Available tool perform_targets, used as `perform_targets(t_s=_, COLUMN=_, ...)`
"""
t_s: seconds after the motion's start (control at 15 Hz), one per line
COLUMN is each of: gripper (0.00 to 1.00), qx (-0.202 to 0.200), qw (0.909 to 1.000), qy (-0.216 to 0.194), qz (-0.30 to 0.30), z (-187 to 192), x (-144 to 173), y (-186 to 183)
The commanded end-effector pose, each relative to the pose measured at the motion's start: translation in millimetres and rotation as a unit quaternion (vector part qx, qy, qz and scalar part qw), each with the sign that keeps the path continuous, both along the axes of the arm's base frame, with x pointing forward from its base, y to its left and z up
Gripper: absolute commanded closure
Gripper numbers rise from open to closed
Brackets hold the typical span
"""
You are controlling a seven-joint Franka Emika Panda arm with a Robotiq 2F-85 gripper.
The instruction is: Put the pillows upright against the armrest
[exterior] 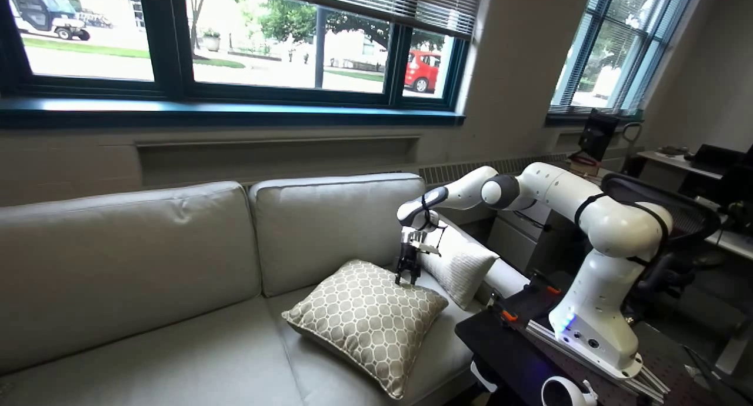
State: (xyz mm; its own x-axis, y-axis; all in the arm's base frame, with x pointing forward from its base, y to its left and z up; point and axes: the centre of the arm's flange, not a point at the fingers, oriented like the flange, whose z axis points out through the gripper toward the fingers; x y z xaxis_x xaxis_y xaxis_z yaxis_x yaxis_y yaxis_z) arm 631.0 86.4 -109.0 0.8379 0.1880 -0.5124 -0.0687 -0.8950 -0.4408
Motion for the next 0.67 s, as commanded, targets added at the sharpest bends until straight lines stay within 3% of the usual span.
perform_targets(t_s=0.0, gripper=0.0, qx=0.051, qw=0.9964, qy=0.039, qz=0.056, z=-56, x=39, y=31)
perform_targets(t_s=0.2, gripper=0.0, qx=0.088, qw=0.9899, qy=0.058, qz=0.094, z=-55, x=23, y=52)
perform_targets(t_s=0.53, gripper=0.0, qx=0.133, qw=0.9814, qy=0.085, qz=0.109, z=-56, x=1, y=81)
perform_targets(t_s=0.6, gripper=0.25, qx=0.138, qw=0.9804, qy=0.087, qz=0.11, z=-57, x=-2, y=85)
